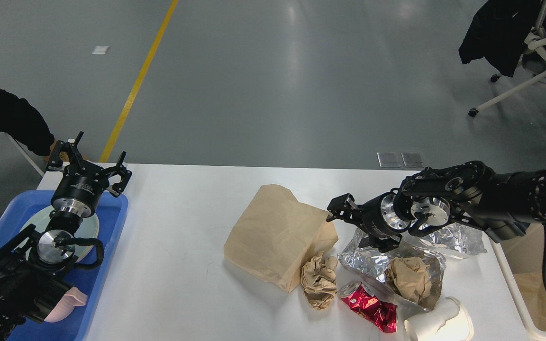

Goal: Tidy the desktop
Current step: 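Lower the right gripper onto the large brown paper bag and grasp it, then lift the brown paper bag and drop it into the white bin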

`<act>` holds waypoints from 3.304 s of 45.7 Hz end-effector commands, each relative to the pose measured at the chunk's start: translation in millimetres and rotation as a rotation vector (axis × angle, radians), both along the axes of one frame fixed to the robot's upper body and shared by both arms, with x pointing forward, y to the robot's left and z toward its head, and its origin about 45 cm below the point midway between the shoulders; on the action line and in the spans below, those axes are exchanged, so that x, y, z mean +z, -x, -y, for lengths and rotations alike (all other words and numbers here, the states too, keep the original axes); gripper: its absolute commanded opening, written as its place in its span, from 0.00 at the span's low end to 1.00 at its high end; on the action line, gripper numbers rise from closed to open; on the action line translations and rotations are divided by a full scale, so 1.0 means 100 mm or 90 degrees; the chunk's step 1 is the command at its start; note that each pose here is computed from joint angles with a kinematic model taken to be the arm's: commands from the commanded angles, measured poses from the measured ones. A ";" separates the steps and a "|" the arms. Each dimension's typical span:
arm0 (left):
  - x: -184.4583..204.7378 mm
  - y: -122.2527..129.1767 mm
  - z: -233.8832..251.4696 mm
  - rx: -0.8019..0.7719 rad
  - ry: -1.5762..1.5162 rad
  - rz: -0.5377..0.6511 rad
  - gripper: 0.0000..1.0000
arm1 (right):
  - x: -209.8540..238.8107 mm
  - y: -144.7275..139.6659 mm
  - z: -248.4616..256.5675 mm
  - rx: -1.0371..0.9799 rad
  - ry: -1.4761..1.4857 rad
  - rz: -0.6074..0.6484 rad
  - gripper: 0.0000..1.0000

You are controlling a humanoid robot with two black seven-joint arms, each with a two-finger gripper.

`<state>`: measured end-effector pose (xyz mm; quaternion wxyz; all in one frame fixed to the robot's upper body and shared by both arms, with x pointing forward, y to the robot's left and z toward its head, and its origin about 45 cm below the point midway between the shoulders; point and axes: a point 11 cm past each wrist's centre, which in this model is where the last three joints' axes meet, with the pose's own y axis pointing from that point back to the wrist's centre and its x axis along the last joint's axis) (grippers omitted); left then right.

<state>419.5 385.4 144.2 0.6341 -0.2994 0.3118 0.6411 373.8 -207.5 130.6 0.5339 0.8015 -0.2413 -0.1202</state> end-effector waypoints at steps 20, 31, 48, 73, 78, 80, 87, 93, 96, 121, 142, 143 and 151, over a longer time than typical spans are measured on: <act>0.00 0.00 0.00 0.000 0.000 0.000 0.96 | 0.04 0.00 -0.09 0.014 -0.008 -0.004 1.00; 0.00 0.00 0.00 0.000 0.000 0.000 0.96 | 0.04 0.01 -0.38 0.029 -0.037 0.002 1.00; 0.00 0.00 0.00 0.000 0.000 0.000 0.96 | -0.01 0.02 -0.60 0.047 -0.049 0.005 1.00; 0.00 0.00 0.00 0.000 0.000 0.000 0.96 | -0.10 0.16 -0.76 0.095 -0.070 -0.040 0.00; 0.00 0.00 0.00 0.000 0.000 0.000 0.96 | -0.07 0.17 -0.81 0.103 -0.081 -0.045 0.00; 0.00 0.00 0.00 0.000 0.000 0.000 0.96 | -0.05 0.16 -0.83 0.103 -0.086 -0.045 0.00; 0.00 0.00 0.00 0.000 0.000 0.000 0.96 | 0.00 0.13 -0.87 0.105 -0.092 -0.037 0.00; 0.00 0.00 0.00 0.000 0.000 0.000 0.96 | 0.05 0.09 -0.88 0.109 -0.092 -0.030 0.00; 0.00 0.00 0.00 0.000 0.000 0.000 0.96 | 0.08 0.09 -0.90 0.112 -0.092 -0.028 0.00; 0.00 0.00 0.00 0.000 0.000 0.000 0.96 | 1.48 -0.10 -0.70 0.302 -0.045 -0.026 0.00; 0.00 0.00 0.00 0.000 0.000 0.000 0.96 | 3.02 -0.31 0.42 0.288 0.241 0.048 0.00; 0.00 0.00 0.00 0.000 0.000 0.000 0.96 | 3.06 -0.32 0.43 0.290 0.250 0.054 0.00; 0.00 0.00 0.00 0.000 0.000 0.000 0.96 | 3.19 -0.33 0.47 0.309 0.305 0.069 0.00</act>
